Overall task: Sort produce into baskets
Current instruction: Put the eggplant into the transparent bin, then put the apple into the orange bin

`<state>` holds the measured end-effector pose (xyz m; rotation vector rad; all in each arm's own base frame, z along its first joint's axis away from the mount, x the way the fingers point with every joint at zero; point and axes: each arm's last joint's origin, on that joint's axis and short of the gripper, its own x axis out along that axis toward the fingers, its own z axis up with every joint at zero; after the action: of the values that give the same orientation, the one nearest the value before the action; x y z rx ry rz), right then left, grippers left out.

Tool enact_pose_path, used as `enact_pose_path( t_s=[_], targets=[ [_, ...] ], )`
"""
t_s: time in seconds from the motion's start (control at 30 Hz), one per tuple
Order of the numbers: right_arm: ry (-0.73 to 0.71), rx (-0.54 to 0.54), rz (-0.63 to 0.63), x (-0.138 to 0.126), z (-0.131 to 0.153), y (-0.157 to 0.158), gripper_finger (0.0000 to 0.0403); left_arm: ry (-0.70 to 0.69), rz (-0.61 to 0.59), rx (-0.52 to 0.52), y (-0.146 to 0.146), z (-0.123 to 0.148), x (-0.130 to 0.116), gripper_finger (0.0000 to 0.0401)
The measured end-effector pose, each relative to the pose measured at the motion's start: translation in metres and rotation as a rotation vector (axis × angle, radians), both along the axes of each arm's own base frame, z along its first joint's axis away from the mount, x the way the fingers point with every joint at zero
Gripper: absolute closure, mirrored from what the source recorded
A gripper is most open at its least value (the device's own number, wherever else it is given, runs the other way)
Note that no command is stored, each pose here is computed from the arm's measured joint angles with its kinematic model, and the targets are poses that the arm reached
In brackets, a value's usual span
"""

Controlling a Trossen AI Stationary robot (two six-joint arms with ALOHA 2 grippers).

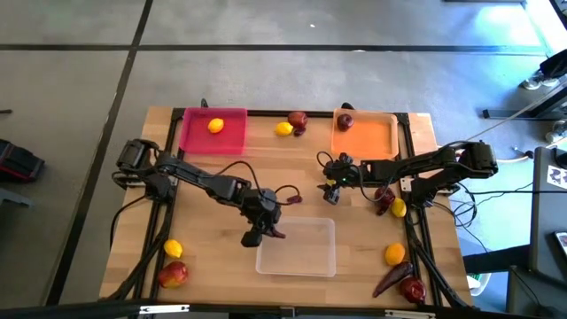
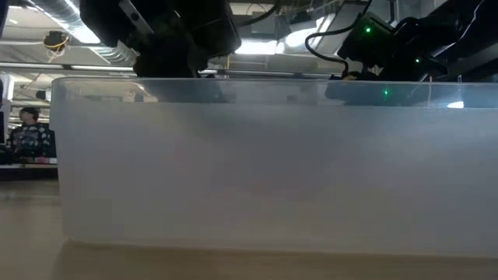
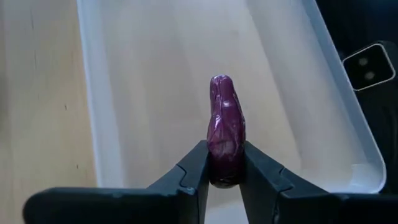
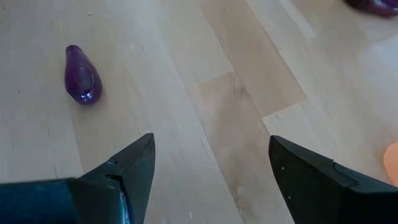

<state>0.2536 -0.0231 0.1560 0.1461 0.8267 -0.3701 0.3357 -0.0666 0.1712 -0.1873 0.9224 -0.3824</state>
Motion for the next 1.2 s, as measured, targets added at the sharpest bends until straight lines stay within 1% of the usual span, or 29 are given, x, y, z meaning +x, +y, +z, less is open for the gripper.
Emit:
enact_pose_path(
  t_s=[0.1,0.23,0.33,0.47,0.6,0.73,0.9,1.0,1.1,1.2],
  targets=[
    [0.0,0.0,0.0,0.0,0.0,0.0,0.0125,0.0,0.018,-0.011,0.002,0.0,0.001,0.0316],
    [-0.001,0.0,0.0,0.0,0.0,0.0,0.0125,0.017,0.051,-0.029,0.004,-0.001,0.002,0.0274],
    [-0.001,0.0,0.0,0.0,0.0,0.0,0.0125,0.014,0.047,-0.025,0.004,-0.001,0.002,0.0243],
    [-0.001,0.0,0.0,0.0,0.0,0.0,0.0125,0.009,0.053,-0.027,0.007,0.002,0.001,0.0219],
    [-0.002,0.0,0.0,0.0,0.0,0.0,0.0125,-0.001,0.076,-0.028,0.015,0.018,0.0,0.0213],
    [-0.003,0.0,0.0,0.0,0.0,0.0,0.0125,-0.058,0.113,-0.021,0.026,0.034,-0.002,0.0217],
    [-0.003,0.0,0.0,0.0,0.0,0.0,0.0125,-0.119,0.198,0.046,0.045,0.05,-0.006,0.0221],
    [-0.003,0.0,0.001,0.0,0.0,0.0,0.0125,-0.153,0.284,0.123,0.057,0.056,-0.007,0.0221],
    [-0.002,0.002,0.006,0.0,0.0,0.0,0.0125,-0.158,0.358,0.204,0.066,0.056,-0.007,0.0221],
    [0.009,0.018,0.018,-0.004,0.006,0.001,0.0125,-0.164,0.382,0.22,0.07,0.054,-0.008,0.0221]
  ],
)
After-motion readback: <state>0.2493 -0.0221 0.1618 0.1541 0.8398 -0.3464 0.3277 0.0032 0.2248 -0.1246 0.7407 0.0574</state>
